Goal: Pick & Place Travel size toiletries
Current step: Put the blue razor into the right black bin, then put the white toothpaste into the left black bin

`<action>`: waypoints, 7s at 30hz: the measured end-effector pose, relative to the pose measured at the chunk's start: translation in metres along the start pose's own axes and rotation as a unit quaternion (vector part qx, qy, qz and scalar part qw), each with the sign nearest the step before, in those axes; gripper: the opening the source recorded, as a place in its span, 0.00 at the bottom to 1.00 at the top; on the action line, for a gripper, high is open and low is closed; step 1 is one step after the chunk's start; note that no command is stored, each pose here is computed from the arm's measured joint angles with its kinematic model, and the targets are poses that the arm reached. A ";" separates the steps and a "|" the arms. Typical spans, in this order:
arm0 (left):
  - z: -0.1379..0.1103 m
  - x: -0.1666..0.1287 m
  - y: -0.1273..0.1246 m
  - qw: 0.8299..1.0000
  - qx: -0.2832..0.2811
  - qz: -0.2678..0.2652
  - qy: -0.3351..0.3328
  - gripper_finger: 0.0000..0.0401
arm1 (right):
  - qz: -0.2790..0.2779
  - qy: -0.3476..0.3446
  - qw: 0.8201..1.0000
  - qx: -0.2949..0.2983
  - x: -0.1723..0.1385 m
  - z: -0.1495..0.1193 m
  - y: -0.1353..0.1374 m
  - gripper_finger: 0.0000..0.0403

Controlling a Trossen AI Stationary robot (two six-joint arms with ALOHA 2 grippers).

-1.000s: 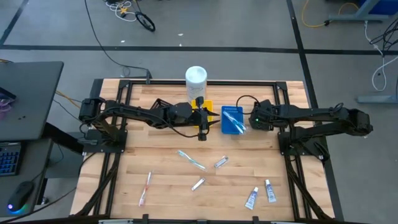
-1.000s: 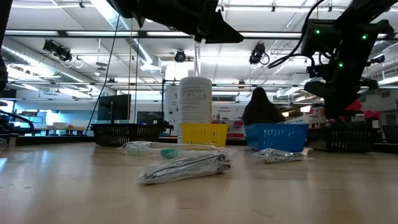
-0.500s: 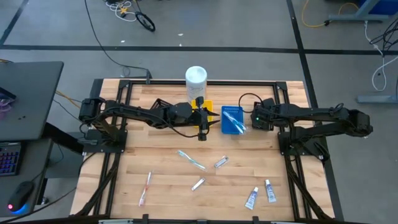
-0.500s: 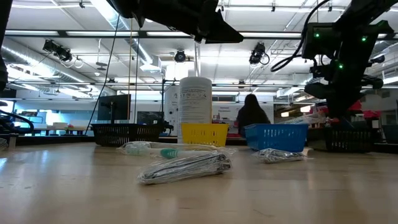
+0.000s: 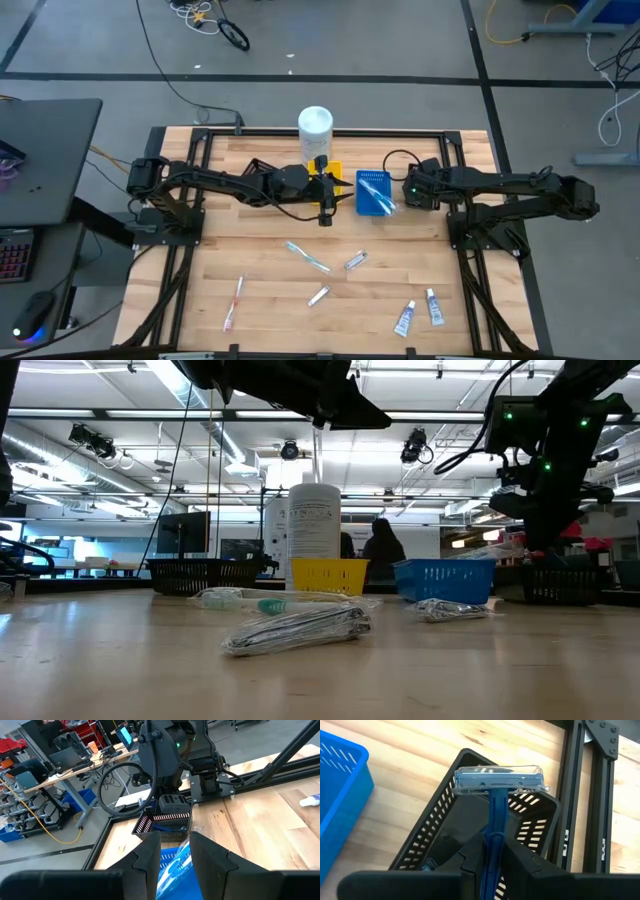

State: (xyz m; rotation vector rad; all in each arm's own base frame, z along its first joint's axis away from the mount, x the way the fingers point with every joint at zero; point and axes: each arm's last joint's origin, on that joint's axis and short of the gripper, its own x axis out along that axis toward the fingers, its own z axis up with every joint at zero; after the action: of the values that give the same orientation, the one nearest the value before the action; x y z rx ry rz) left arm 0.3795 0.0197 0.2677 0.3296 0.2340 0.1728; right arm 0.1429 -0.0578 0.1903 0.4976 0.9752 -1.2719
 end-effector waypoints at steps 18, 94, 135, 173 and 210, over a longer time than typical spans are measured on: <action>0.000 0.000 0.000 1.000 0.000 0.000 0.000 0.28 | 0.001 -0.001 1.000 -0.001 0.000 0.000 0.000 0.26; 0.001 -0.001 -0.006 0.995 -0.065 -0.075 -0.013 0.28 | 0.581 -0.131 0.667 -0.449 -0.072 -0.024 0.080 0.03; 0.002 -0.001 -0.006 0.998 0.001 -0.066 -0.023 0.28 | 0.653 -0.056 0.630 -0.416 -0.092 -0.046 0.087 0.12; 0.002 -0.001 -0.006 0.998 0.000 -0.066 -0.022 0.28 | 0.681 -0.054 0.635 -0.360 -0.099 -0.041 0.090 0.12; 0.002 -0.001 -0.006 0.998 0.000 -0.067 -0.023 0.28 | 0.570 -0.206 0.593 -0.530 -0.120 -0.103 0.090 0.11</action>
State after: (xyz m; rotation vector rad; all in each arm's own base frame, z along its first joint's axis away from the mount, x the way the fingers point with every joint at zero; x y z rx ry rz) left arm 0.3802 0.0135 0.2679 0.3172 0.2105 0.0339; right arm 0.1947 0.1140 0.2176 -0.1910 0.6006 0.4722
